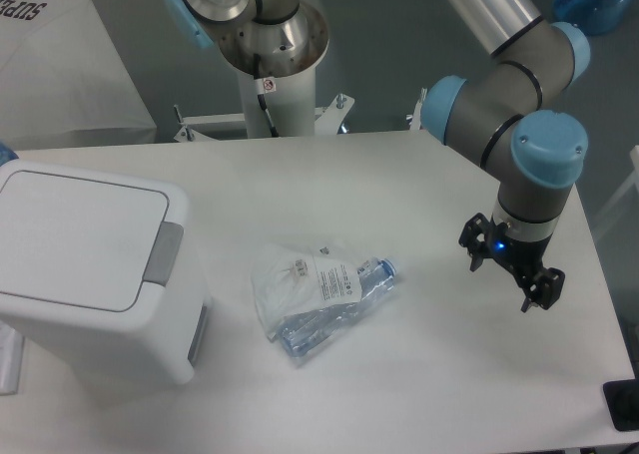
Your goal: Open the trash can
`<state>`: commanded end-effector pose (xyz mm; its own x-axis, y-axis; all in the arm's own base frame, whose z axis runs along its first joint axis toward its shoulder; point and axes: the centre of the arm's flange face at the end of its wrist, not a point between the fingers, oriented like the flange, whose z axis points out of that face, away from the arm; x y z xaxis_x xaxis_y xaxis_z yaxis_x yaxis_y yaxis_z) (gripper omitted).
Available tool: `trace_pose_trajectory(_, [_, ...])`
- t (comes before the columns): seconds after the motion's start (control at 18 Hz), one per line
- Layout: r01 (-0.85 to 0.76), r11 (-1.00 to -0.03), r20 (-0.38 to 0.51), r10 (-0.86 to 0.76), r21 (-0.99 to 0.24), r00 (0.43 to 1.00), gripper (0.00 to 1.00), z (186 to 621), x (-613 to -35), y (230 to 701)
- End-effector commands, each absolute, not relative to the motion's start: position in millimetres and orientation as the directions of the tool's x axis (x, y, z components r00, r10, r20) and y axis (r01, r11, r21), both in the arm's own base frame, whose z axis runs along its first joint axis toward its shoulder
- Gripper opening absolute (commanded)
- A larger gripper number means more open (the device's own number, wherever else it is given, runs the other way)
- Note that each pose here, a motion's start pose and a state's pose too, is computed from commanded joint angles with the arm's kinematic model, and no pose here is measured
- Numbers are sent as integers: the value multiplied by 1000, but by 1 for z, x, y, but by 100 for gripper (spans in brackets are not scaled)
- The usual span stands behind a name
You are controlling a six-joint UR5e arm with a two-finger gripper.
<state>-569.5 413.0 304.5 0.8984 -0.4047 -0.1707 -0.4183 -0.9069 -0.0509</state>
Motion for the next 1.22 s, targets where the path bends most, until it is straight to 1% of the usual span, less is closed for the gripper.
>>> trace_pose_trajectory(0.61, [-409,-910,-167,-394,-67,904,100,306,-568,414])
trace_pose_trajectory(0.72, [-370,-921,-151,-351,-119,924,100,302,-565,417])
trace_pose_trajectory(0.83, [-300,-939,-133,-280,-169,951,100,302,-560,420])
trace_pose_trajectory(0.94, [-255,-940,-124,-232,-227,965,100,311,-554,426])
trace_pose_trajectory(1.0, [-201,-941,-103,-179,-274,979,100,315,-550,431])
trace_pose_trajectory(1.11, [-41,-935,-45,-27,-353,999,100,323,-548,438])
trace_pose_trajectory(1.22, [96,-913,9,101,-396,995,100,334,-547,444])
